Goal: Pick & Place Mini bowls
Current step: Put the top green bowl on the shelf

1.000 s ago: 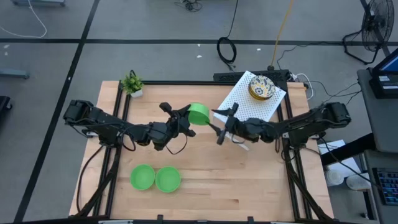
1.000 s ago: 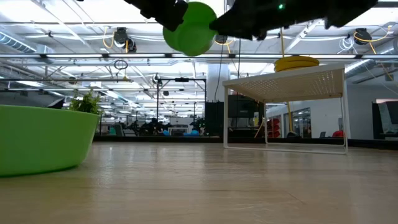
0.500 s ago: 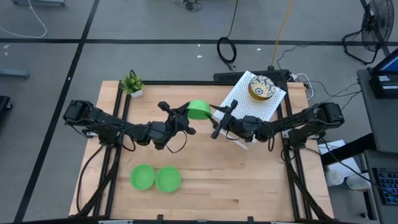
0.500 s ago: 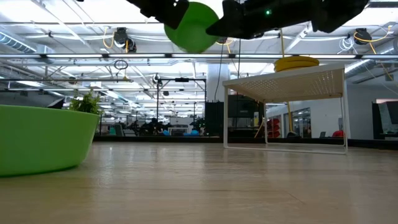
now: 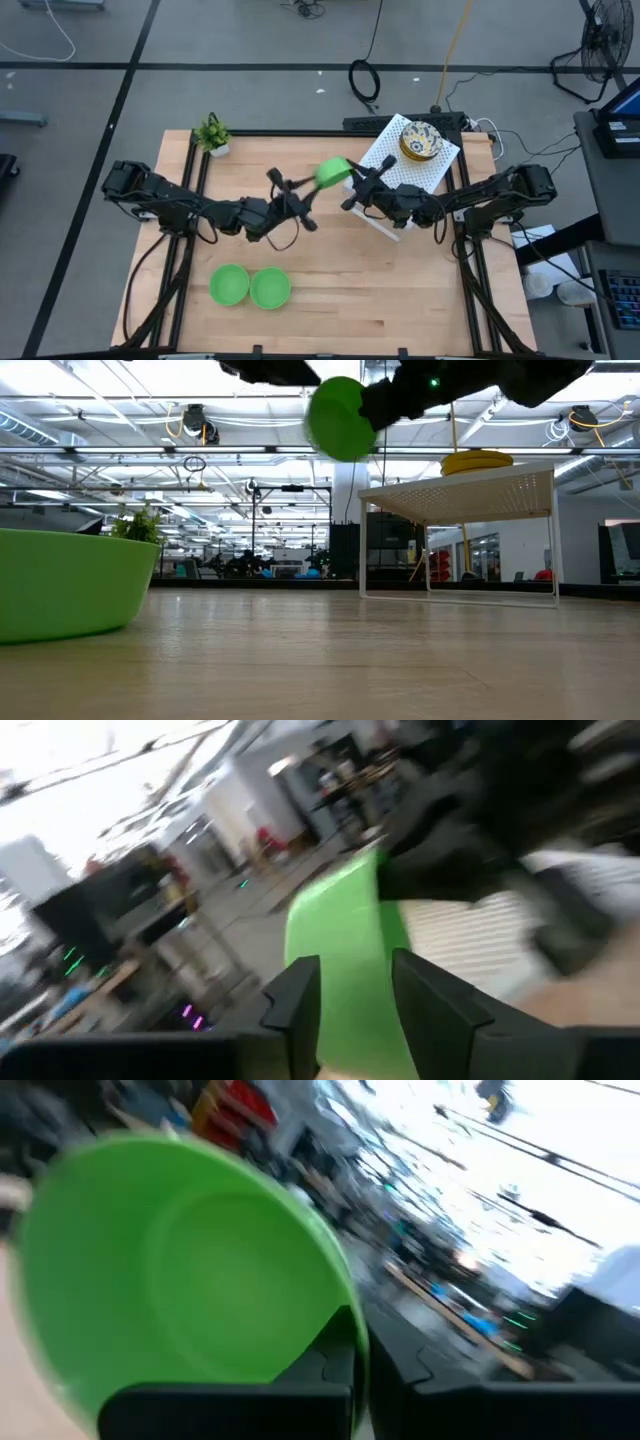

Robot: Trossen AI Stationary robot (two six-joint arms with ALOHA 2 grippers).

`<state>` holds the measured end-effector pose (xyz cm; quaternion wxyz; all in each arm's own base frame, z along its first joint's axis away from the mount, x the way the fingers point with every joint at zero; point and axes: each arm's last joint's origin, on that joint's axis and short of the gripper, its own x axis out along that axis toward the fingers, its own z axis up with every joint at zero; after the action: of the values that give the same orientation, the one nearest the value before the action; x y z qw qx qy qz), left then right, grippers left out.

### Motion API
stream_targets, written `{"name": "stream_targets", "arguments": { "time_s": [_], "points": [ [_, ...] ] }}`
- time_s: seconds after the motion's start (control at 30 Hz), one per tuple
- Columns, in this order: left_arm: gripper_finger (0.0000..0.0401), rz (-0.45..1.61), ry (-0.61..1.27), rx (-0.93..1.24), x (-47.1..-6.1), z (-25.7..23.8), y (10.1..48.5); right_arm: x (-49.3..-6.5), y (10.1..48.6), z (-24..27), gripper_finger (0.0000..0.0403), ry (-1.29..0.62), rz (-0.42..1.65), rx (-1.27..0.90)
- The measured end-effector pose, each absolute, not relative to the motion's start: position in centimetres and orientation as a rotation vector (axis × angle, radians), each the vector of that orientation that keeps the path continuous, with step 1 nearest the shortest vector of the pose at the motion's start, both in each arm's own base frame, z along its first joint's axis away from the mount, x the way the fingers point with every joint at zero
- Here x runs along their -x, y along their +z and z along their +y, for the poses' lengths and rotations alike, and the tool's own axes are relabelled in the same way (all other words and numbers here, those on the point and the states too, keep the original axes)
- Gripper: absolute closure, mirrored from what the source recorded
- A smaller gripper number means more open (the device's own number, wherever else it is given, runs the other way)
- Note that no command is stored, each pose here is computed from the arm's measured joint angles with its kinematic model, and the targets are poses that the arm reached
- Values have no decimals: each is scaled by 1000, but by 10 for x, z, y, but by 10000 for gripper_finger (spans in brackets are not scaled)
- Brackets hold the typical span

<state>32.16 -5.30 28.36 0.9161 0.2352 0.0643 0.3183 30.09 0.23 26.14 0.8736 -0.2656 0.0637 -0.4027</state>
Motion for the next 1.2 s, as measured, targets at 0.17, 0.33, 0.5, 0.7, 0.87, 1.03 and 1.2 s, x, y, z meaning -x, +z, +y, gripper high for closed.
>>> {"name": "stream_targets", "arguments": {
  "time_s": [0.17, 0.33, 0.5, 0.7, 0.87, 1.03, 1.2],
  "points": [
    [247, 89, 502, -501, -323, -63, 284, -288, 274, 16, 402, -942, 191, 600],
    [245, 86, 489, -510, -322, -66, 284, -269, 297, 29, 402, -943, 159, 594],
    [245, 92, 512, -508, -323, -61, 284, -245, 339, 24, 403, -1062, 231, 622],
    [245, 98, 538, -490, -324, -53, 284, -226, 381, 15, 403, -1110, 335, 659],
    [244, 103, 555, -474, -325, -47, 283, -221, 395, 11, 403, -1036, 352, 617],
    [244, 120, 555, -465, -325, -46, 281, -222, 398, 5, 403, -516, 260, 360],
    [245, 132, 552, -471, -325, -46, 280, -218, 407, -14, 403, -355, 391, 190]
  ]
}}
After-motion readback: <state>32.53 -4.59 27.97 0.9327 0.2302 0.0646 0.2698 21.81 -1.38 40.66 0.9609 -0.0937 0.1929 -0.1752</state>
